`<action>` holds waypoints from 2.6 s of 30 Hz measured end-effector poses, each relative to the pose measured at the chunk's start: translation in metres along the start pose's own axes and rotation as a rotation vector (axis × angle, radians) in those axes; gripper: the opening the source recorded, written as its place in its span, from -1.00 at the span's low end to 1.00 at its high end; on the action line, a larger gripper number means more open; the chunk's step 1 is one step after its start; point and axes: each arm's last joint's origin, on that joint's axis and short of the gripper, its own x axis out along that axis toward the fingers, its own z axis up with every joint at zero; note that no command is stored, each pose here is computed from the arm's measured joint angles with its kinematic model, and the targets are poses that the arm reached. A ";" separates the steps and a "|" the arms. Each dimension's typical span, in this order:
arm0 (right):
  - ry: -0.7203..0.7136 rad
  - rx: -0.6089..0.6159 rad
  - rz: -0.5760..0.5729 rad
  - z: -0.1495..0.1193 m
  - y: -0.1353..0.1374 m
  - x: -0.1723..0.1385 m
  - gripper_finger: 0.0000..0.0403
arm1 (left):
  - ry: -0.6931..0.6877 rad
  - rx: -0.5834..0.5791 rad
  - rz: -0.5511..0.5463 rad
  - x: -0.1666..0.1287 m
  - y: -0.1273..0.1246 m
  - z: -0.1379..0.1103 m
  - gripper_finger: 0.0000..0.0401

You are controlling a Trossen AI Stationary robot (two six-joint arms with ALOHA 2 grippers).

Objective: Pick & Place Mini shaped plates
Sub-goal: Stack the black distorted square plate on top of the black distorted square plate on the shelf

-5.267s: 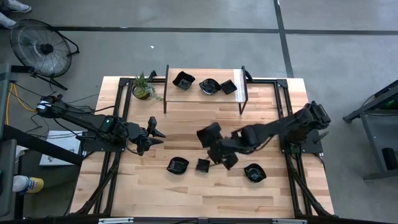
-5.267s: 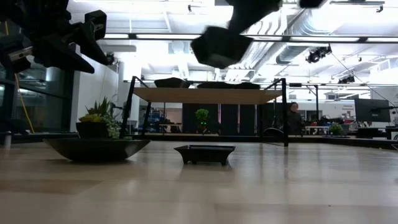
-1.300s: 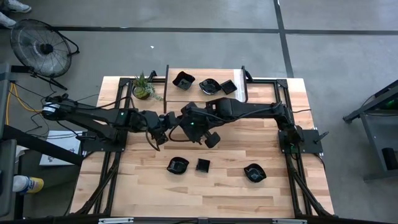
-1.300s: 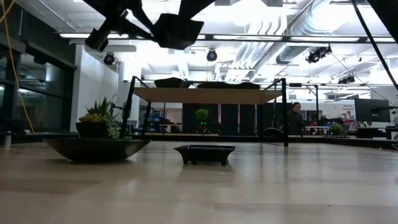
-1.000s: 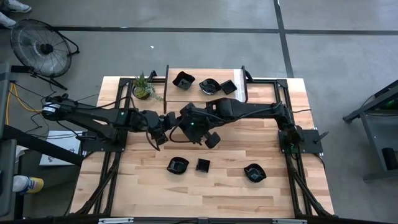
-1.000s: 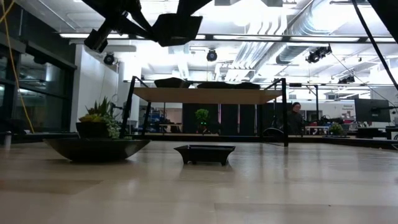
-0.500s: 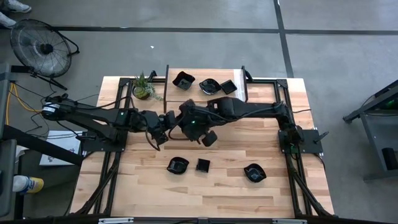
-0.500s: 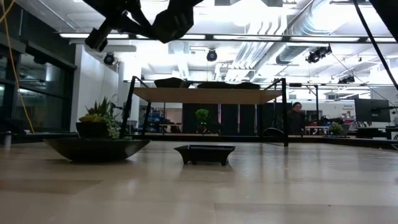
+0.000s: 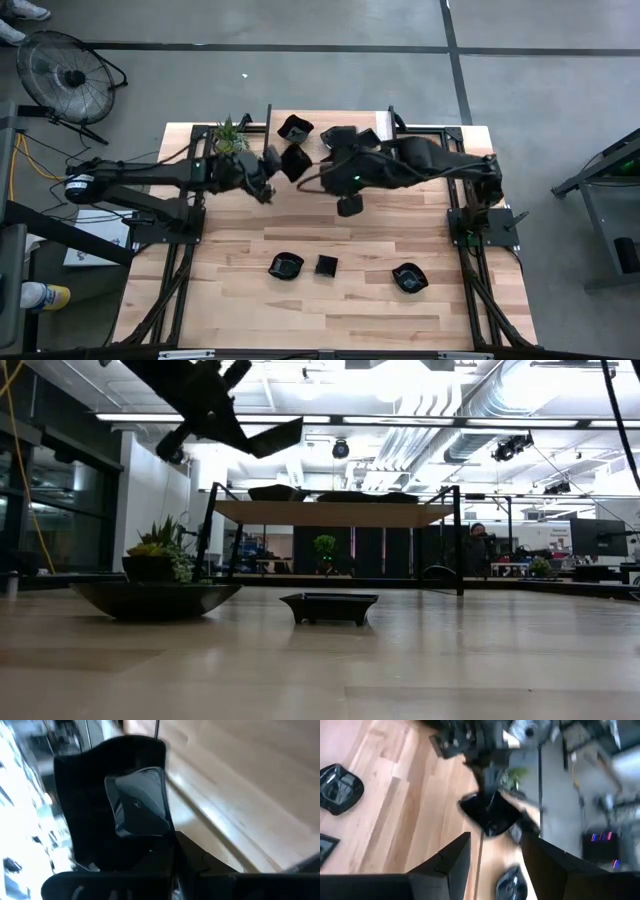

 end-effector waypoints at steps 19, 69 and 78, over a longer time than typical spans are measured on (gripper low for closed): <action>0.372 0.269 0.072 -0.040 0.031 0.022 -0.16 | 0.113 -0.293 -0.163 0.009 0.063 -0.067 -1.00; -0.303 0.580 0.033 -0.179 0.150 0.050 -0.16 | 0.131 -0.434 -0.493 0.079 0.069 -0.089 -1.00; -0.322 0.556 0.026 -0.177 0.149 0.050 -0.16 | 0.155 -0.434 -0.525 0.090 0.063 -0.088 -1.00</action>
